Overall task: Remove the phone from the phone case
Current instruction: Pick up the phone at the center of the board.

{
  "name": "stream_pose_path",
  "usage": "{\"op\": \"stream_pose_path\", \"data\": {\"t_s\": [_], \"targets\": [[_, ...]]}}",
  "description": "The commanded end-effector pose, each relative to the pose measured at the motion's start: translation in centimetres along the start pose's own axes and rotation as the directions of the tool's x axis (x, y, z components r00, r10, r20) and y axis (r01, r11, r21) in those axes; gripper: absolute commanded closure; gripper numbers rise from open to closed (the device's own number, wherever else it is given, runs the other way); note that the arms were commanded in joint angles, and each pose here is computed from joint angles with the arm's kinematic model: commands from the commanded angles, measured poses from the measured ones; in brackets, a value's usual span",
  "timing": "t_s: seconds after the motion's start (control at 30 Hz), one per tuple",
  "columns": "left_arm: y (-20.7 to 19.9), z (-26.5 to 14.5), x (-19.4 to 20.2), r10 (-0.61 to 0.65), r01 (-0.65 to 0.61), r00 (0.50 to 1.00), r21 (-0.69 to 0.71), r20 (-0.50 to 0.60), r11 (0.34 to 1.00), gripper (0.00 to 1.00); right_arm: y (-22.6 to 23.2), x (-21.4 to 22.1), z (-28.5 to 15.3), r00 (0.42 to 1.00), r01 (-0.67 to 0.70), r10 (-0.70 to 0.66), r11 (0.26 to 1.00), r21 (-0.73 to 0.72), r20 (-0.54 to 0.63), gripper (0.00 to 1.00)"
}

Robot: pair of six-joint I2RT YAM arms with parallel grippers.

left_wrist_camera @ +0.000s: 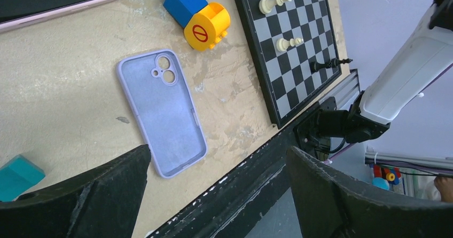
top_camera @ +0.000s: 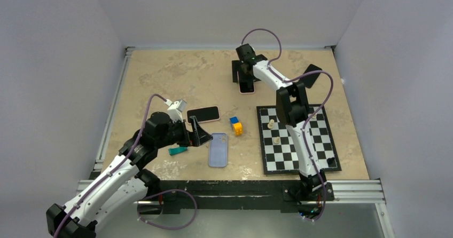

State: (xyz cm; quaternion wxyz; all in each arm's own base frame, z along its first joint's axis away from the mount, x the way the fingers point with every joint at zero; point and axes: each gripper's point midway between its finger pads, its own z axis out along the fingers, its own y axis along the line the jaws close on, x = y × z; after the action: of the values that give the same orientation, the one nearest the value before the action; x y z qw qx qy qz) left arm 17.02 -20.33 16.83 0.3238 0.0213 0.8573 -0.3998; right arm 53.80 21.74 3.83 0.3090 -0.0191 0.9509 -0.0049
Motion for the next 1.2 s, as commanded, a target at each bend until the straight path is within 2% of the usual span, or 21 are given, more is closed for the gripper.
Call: {"op": "stream_pose_path", "data": {"t_s": [0.0, 0.2, 0.3, 0.4, 0.47, 0.57, 0.63, 0.77, 0.8, 0.93, 1.03, 1.17], "targets": [[-2.5, -0.4, -2.1, 0.02, -0.024, 0.998, 0.082, 0.052, 0.996, 0.01, 0.5, -0.9, -1.0, 1.0, -0.005, 0.004, 0.999, -0.044, -0.015, 0.08], [-3.5, -0.7, -2.5, 0.017, -0.024, 0.998, 0.112, 0.058, 0.993, 0.0, 0.9, -0.2, -0.8, 0.998, -0.007, 0.003, 0.998, -0.064, -0.067, 0.13], [-3.9, -1.2, -2.7, 0.024, -0.032, 0.998, 0.12, 0.066, 0.992, 0.0, 0.9, -0.1, -0.6, 0.997, -0.005, 0.001, 0.999, -0.054, -0.082, 0.24], [-4.3, -1.7, -3.0, 0.031, -0.041, 0.997, 0.127, 0.075, 0.991, 0.01, 0.8, -0.2, -0.4, 0.996, -0.003, -0.001, 0.999, -0.04, -0.09, 0.28], [-4.5, -1.9, -3.1, 0.034, -0.044, 0.996, 0.128, 0.077, 0.991, 0.0, 1.0, -0.4, -0.4, 0.996, -0.01, 0.006, 0.999, -0.048, -0.091, 0.39], [-4.6, -2.2, -3.5, 0.036, -0.047, 0.995, 0.123, 0.089, 0.991, 0.01, 0.8, -1.1, -0.9, 0.998, -0.023, 0.02, 0.999, -0.037, -0.064, 0.64], [-4.6, -2.4, -3.7, 0.039, -0.05, 0.995, 0.11, 0.094, 0.993, 0.0, 1.9, -2.0, -2.2, 0.999, -0.029, 0.025, 0.993, -0.114, -0.033, 0.73], [-4.5, -2.7, -4.8, 0.021, -0.028, 0.993, 0.064, 0.117, 0.998, 0.0, 4.0, -5.8, -7.5, 0.989, -0.016, 0.058, 0.955, -0.296, 0.135, 0.98], [-4.7, -2.9, -5.2, 0.009, -0.017, 0.992, 0.059, 0.126, 0.998, 0.0, 4.3, -6.2, -8.6, 0.984, 0.01, 0.05, 0.943, -0.333, 0.172, 1.0], [-4.9, -3.2, -7.1, -0.083, 0.077, 0.983, 0.042, 0.165, 0.996, 0.0, 4.3, -8.1, -12.7, 0.932, 0.171, -0.022, 0.908, -0.383, 0.363, 1.0], [-4.3, -3.4, -8.4, -0.189, 0.19, 0.965, 0.013, 0.18, 0.982, 0.0, 3.9, -8.7, -16.4, 0.861, 0.326, -0.112, 0.871, -0.367, 0.497, 1.0], [-4.3, -4.0, -11.1, -0.246, 0.248, 0.942, 0.021, 0.23, 0.969, 0.0, 4.5, -6.7, -21.5, 0.753, 0.542, -0.238, 0.754, -0.371, 0.614, 1.0]]}}
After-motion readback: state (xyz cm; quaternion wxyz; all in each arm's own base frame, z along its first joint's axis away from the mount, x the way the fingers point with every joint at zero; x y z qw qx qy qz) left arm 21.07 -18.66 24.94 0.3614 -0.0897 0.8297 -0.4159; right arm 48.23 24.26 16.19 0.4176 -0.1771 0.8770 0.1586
